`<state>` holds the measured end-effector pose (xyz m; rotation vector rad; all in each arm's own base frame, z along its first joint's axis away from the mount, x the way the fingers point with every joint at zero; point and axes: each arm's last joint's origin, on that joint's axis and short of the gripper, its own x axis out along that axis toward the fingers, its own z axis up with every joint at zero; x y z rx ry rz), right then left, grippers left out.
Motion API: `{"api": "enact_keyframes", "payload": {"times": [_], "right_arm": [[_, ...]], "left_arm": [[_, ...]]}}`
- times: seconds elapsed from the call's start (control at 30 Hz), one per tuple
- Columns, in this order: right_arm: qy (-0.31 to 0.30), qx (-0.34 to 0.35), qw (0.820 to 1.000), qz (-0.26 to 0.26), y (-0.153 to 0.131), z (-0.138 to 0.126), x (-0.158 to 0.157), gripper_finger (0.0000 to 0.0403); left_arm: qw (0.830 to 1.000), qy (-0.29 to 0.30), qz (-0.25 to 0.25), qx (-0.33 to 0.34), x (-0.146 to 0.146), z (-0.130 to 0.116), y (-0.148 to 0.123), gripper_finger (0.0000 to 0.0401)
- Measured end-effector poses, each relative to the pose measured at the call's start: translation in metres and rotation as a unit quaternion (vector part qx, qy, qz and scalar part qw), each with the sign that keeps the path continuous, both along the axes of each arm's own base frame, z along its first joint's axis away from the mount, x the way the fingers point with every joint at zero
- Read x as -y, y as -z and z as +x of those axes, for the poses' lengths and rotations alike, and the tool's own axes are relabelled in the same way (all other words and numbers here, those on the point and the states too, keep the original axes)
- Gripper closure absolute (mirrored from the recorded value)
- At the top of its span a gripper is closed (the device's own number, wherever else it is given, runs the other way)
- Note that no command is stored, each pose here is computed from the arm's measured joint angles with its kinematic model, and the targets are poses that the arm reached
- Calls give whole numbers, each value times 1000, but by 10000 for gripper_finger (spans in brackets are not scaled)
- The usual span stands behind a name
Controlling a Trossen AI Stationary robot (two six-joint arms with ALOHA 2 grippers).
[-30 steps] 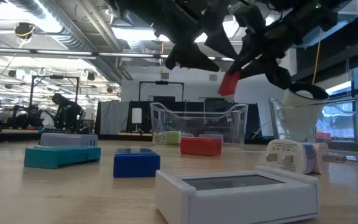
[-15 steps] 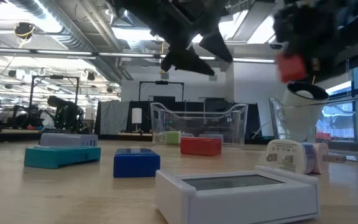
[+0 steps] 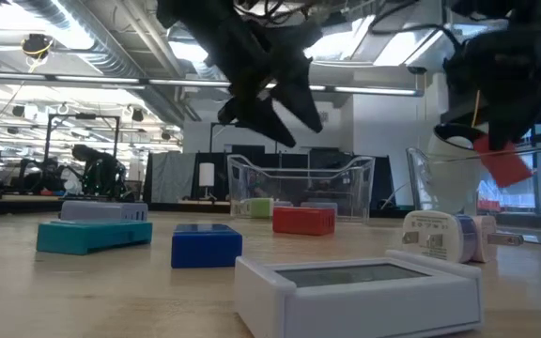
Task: Pick & Place Office items
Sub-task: Put the top red digital clock into the bottom transparent bin
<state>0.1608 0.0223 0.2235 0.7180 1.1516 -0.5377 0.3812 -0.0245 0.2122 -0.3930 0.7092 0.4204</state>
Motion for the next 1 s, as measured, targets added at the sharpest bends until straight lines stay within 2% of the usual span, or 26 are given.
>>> {"api": "enact_keyframes", "payload": {"times": [0.13, 0.33, 0.63, 0.9, 1.0], "right_arm": [[6, -28, 999, -31, 9, 7, 0, 327], [-9, -72, 996, -51, 23, 17, 0, 326], [-13, -127, 989, -80, 43, 28, -1, 322], [-4, -147, 986, -83, 50, 31, -1, 321], [-6, -147, 986, -79, 50, 31, -1, 319]], "left_arm": [[995, 67, -52, -59, 7, -8, 7, 141], [969, 170, -107, -146, 22, -22, 16, 139], [940, 204, -96, -258, 42, -45, 24, 141], [926, 217, -86, -297, 55, -56, 26, 139], [913, 240, -72, -323, 60, -62, 27, 139]]}}
